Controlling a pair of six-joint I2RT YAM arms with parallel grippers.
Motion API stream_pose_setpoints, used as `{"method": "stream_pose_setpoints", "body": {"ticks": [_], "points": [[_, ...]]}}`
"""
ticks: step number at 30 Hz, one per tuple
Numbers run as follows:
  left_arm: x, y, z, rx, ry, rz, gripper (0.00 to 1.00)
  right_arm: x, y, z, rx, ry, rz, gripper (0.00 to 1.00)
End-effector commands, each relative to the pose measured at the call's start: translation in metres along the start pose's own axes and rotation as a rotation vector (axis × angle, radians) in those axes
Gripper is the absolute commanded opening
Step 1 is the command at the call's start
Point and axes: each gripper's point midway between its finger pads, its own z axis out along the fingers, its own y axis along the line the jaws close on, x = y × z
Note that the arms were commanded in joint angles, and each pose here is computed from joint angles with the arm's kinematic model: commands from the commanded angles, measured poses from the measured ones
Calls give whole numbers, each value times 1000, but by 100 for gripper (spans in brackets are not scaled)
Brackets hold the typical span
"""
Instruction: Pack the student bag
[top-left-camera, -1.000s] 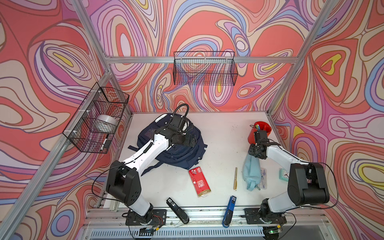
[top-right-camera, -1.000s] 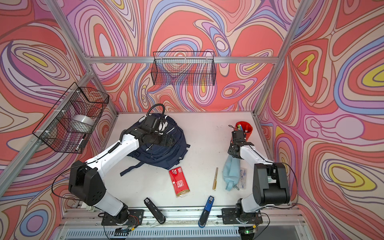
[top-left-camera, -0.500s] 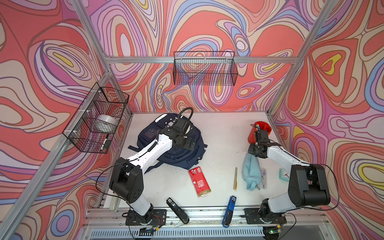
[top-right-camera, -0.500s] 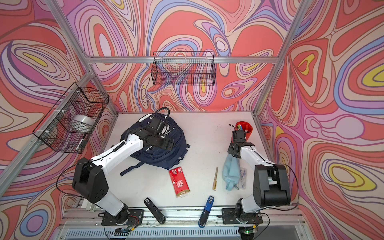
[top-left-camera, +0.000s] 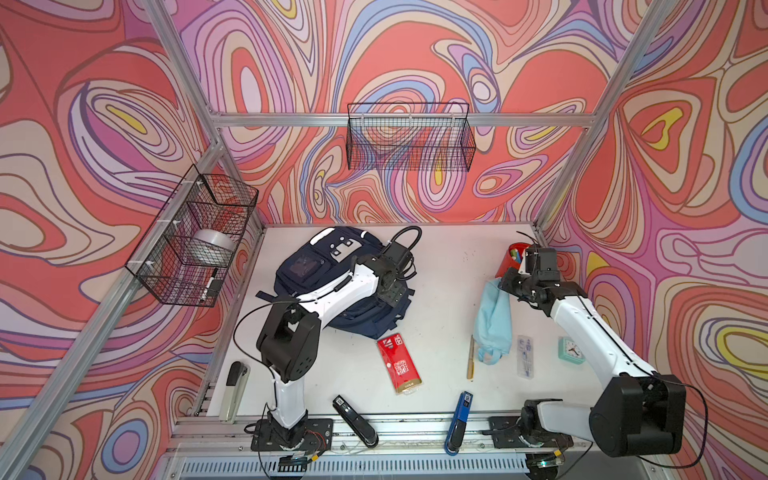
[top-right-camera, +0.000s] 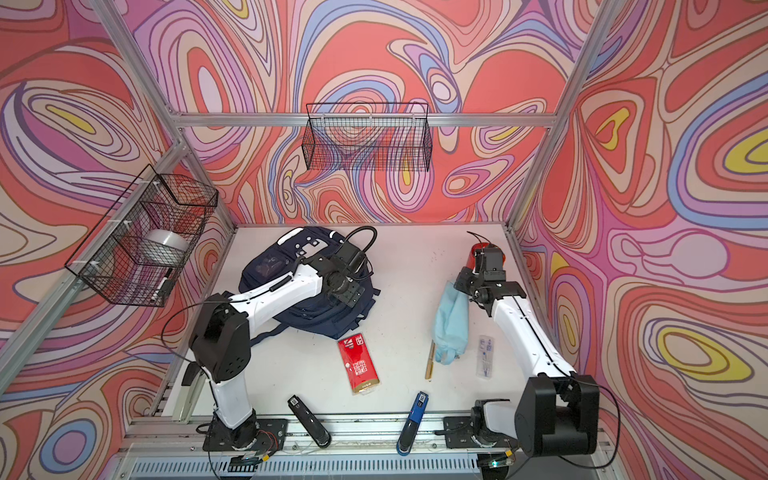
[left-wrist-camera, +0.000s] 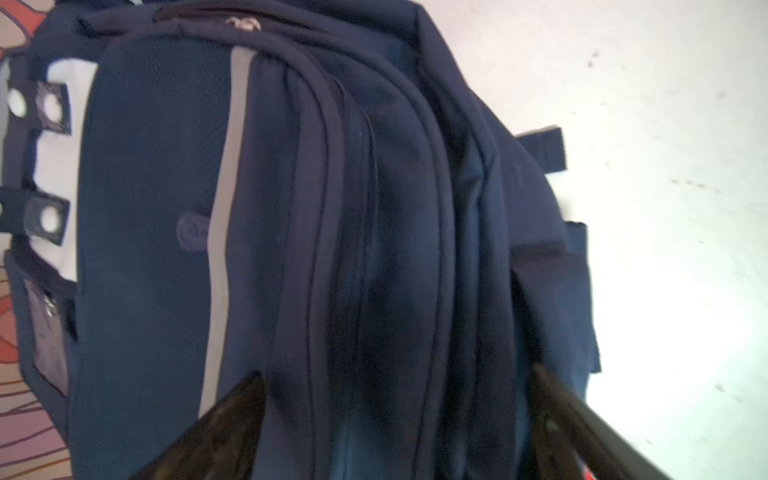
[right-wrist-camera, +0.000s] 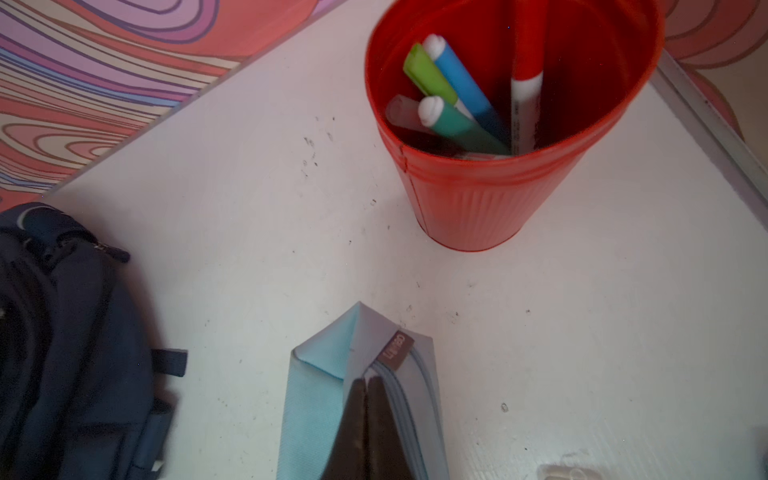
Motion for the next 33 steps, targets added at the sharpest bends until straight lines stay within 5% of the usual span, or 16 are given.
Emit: {"method": "stream_pose_setpoints", "body": {"ticks": [1,2,13,20,22,24,26,33], "points": [[7,8,9,-72,69,58,20,-12,20,-15,-77,-9,0,0],[4,6,8,-62,66,49,0,-15,26,-18,-93,-15,-3,0],[-48,28,-107,119,-246,-101,0,-37,115,-27,-331,-29,18,0],[-20,-14,-45,223,-12,-19,0,-33,131,-9,-364,-12,17,0],[-21,-20,-33,238,-18,-43,16,-30,127,-6,-350,-11,6,0],[-29,-19,-33,252,-36,-79,54,-26,123,-3,-334,-1,-6,0],[-39,-13,-41,240,-66,-103,77,-22,118,-1,-313,3,-19,0],[-59,37,-52,-19,-158,-146,97,-14,114,3,-302,11,-33,0]]}}
